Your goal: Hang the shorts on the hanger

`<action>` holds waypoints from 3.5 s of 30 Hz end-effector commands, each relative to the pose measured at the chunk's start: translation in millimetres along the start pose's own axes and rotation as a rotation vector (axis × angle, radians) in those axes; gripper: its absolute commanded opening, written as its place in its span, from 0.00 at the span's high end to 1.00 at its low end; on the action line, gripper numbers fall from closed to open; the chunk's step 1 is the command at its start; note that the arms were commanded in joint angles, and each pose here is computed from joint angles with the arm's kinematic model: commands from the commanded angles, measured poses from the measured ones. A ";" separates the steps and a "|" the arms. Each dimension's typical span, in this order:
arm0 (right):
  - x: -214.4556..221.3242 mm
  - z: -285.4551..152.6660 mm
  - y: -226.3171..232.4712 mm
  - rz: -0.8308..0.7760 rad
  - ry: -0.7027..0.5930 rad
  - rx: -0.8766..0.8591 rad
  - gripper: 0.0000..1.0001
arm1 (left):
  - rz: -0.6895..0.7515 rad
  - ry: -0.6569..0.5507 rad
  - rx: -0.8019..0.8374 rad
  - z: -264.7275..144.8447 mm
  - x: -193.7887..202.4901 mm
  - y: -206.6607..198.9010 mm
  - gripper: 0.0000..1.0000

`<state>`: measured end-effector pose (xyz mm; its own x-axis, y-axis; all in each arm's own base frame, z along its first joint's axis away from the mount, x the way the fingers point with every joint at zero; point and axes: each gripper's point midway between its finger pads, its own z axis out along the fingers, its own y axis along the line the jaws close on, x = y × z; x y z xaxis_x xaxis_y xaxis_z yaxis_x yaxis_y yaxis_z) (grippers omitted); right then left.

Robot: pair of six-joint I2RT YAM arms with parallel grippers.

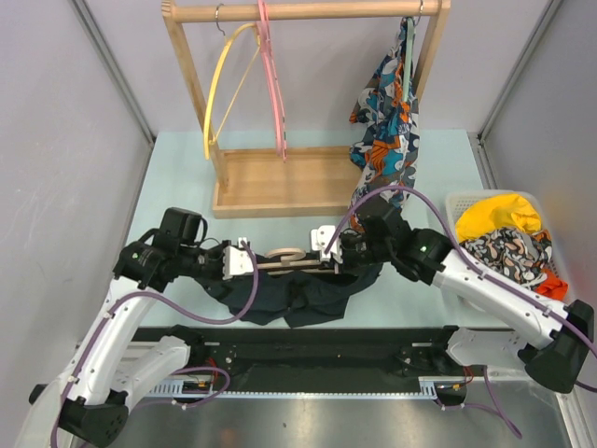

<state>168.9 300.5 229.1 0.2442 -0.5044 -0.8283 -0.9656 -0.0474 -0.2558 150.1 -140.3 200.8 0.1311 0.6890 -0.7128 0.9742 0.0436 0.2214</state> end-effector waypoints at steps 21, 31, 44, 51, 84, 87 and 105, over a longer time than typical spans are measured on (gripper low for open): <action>-1.9 -109.6 -43.8 0.469 0.163 0.469 1.00 | -0.104 -0.343 -0.472 -70.5 -85.3 80.8 0.11; -29.2 -163.4 -118.9 0.767 0.081 0.848 1.00 | -0.242 -0.447 -0.513 -73.4 -95.0 88.0 0.00; -106.3 -196.0 -214.3 0.862 -0.197 1.051 1.00 | -0.234 -0.495 -0.498 -73.3 -97.6 72.1 0.00; -119.7 -209.5 -267.2 0.842 -0.274 1.090 1.00 | -0.212 -0.500 -0.492 -72.1 -94.8 61.5 0.00; -67.2 -208.5 -377.4 0.796 -0.319 1.211 1.00 | -0.183 -0.460 -0.491 -58.9 -70.4 40.1 0.00; -67.4 -207.3 -373.5 0.800 -0.314 1.196 0.87 | -0.193 -0.451 -0.494 -57.9 -67.9 40.7 0.00; -154.7 -247.2 -287.5 0.562 -0.354 1.266 0.05 | -0.463 -0.435 -0.441 -52.7 -66.2 47.4 0.00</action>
<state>407.2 207.8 517.7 -0.0489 0.0404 -0.9980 -0.3203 0.9458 0.0539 173.4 -148.5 285.1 -0.0384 0.2201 -0.9747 0.8228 0.5605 0.0942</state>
